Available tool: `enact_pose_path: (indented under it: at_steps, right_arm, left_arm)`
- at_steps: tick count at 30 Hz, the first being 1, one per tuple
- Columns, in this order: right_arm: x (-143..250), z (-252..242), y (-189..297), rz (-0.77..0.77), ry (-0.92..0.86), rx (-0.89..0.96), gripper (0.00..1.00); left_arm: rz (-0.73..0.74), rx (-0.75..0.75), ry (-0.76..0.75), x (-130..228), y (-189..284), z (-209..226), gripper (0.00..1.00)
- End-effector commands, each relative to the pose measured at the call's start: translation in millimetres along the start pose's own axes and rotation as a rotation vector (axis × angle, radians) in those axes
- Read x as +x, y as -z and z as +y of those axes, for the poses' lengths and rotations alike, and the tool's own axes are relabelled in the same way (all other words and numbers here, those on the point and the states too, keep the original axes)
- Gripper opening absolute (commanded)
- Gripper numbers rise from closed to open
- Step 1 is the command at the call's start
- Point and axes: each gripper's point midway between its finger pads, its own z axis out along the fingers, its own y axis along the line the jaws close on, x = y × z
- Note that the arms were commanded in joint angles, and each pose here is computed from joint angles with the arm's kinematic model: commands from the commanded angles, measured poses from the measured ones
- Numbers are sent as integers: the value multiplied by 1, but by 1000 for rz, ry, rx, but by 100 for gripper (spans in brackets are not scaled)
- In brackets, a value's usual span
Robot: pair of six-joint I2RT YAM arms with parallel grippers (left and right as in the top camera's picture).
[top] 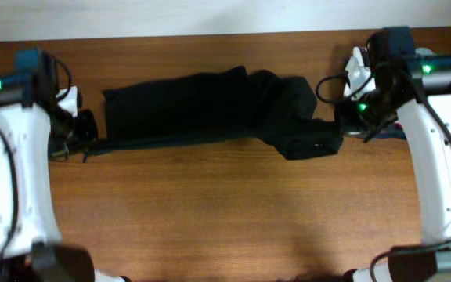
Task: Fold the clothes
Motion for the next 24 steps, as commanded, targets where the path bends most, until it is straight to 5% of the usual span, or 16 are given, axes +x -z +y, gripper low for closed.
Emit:
enact_pose_path:
  at_steps: [1,7,13,24]
  right_arm:
    - [23,-23,-11,47,-82,79,4]
    - [53,-29,-62,179,-130,82,4]
    - [75,-35,-99,246,-159,87,4]
    - [37,-35,-116,87,-140,68,4]
  left_arm:
    - [-38,33,28,31,-13,3,1]
    - [4,50,81,62,-69,3,1]
    - [-31,49,78,57,-92,5,1]
    - [-123,16,76,27,-100,11,1]
